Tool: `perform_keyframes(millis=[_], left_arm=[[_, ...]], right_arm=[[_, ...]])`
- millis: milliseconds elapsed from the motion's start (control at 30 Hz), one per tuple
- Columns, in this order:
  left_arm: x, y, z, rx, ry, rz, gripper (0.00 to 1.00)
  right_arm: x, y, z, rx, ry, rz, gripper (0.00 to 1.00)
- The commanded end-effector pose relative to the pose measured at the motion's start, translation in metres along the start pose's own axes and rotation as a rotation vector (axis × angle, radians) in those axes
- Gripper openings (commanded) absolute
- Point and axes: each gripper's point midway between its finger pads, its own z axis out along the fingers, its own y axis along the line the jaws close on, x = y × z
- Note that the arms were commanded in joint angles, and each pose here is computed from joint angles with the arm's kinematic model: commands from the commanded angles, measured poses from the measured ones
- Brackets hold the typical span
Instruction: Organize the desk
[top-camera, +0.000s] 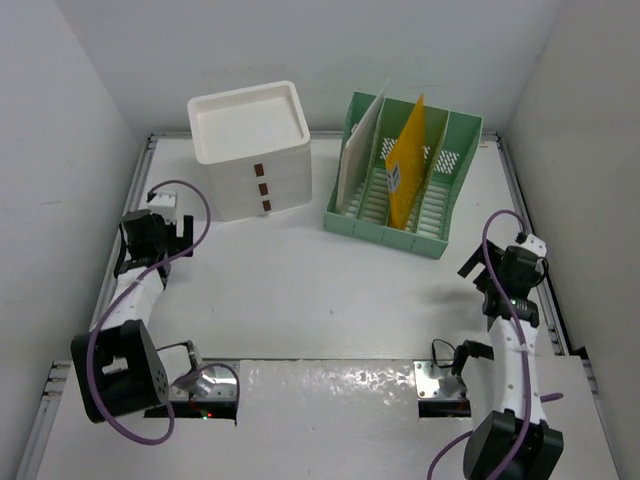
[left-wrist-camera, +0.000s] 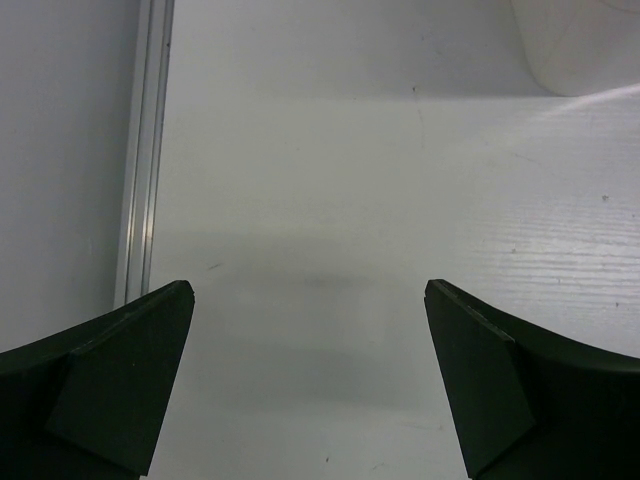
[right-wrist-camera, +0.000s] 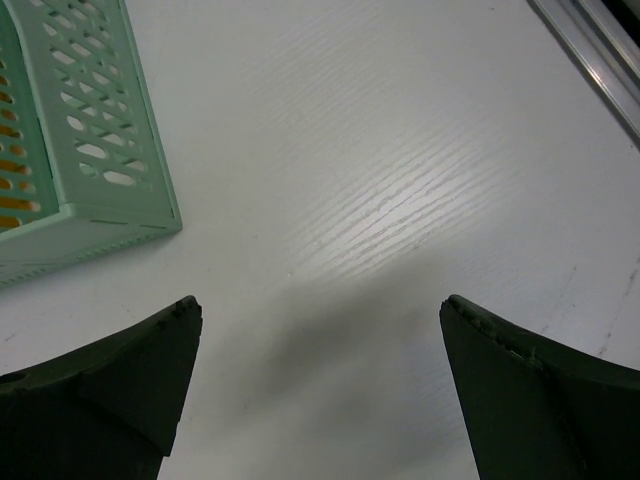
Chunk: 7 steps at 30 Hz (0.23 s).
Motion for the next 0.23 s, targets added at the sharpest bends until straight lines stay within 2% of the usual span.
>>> perform_keyframes(millis=[0,200], left_arm=[[-0.016,0.007,0.011,-0.029,-0.062,-0.036,1.0],[-0.014,-0.001,0.018,0.013,-0.056,-0.045,1.0]], right_arm=[[-0.017,0.01,-0.001,-0.034,-0.037,0.034,0.99],[0.009,0.016,0.007,-0.061,0.075,0.059,0.99]])
